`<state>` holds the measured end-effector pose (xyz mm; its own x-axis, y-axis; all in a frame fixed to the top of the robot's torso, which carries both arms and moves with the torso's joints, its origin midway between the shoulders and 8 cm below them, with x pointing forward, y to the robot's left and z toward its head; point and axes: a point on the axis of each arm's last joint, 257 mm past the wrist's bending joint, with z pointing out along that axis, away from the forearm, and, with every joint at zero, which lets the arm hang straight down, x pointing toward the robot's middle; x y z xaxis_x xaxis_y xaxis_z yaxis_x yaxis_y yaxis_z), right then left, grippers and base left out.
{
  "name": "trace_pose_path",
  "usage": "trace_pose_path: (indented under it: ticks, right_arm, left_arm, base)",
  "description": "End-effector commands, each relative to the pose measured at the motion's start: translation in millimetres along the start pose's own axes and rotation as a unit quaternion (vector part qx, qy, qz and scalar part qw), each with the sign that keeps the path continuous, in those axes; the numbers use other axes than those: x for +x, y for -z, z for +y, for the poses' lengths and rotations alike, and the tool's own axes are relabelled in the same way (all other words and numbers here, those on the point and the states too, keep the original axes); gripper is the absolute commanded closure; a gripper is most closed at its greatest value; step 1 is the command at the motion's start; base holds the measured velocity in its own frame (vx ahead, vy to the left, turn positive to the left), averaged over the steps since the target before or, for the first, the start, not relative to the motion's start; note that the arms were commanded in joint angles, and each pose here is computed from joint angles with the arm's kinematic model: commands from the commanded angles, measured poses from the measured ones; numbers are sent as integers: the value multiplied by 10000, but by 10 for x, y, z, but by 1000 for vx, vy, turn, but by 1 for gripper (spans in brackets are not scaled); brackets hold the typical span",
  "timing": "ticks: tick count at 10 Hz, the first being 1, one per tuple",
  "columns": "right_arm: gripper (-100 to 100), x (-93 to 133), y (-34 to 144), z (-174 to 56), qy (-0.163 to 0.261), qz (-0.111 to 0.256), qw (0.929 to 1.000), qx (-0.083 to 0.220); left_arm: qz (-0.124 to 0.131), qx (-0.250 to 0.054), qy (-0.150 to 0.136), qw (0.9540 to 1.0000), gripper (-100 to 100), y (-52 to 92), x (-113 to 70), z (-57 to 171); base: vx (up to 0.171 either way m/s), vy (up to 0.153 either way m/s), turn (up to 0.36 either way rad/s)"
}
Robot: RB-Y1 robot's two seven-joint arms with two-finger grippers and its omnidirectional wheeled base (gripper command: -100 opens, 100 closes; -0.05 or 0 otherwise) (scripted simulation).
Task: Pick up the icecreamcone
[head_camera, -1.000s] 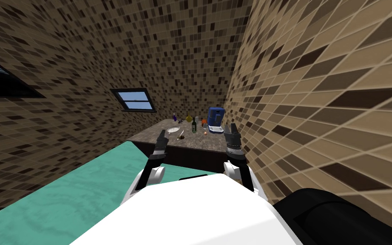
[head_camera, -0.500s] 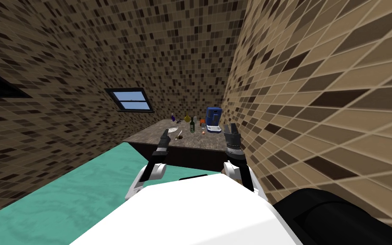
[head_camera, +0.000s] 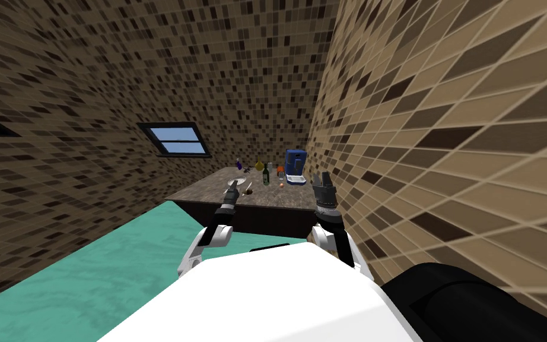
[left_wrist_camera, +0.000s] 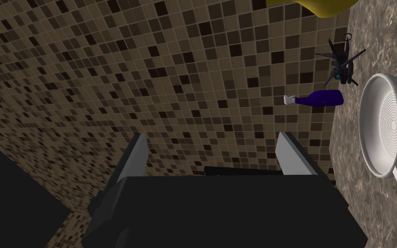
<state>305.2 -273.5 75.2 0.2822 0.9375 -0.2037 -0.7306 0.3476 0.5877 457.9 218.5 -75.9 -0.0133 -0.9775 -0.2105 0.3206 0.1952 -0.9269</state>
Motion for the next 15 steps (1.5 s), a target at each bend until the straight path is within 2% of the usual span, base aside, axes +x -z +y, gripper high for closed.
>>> trace_pose_path:
  ticks: [1, 5, 8, 9, 10, 13, 14, 15]
  right_arm:
    - [0, 0, 0, 0, 0, 0, 10000, 0]
    - [0, 0, 0, 0, 0, 0, 10000, 0]
    - [0, 0, 0, 0, 0, 0, 10000, 0]
    - [0, 0, 0, 0, 0, 0, 10000, 0]
    - [0, 0, 0, 0, 0, 0, 10000, 0]
    - [0, 0, 0, 0, 0, 0, 10000, 0]
    - [0, 0, 0, 0, 0, 0, 10000, 0]
    - [0, 0, 0, 0, 0, 0, 10000, 0]
  left_arm:
    - [22, -145, -8, 9999, -100, -29, 19, 81]
    - [80, -565, -51, 9984, -100, -91, 33, 302]
    - [114, -959, -108, 9953, -100, -128, 19, 510]
    - [117, -997, -109, 9949, -100, -124, 21, 529]
    - [122, -1175, -141, 9929, -100, -134, 3, 623]
    - [128, -1438, -176, 9894, -100, -125, -20, 760]
    - [121, -1623, -212, 9864, -100, -119, -52, 858]
    - [124, -1660, -212, 9858, -100, -113, -51, 876]
  base:
    - [-5, -17, -29]
    - [0, -20, -51]
    - [9, -16, -57]
    - [9, -12, -34]
    - [12, -16, -56]
    - [12, -11, -48]
    - [15, -8, -80]
    - [14, -6, -31]
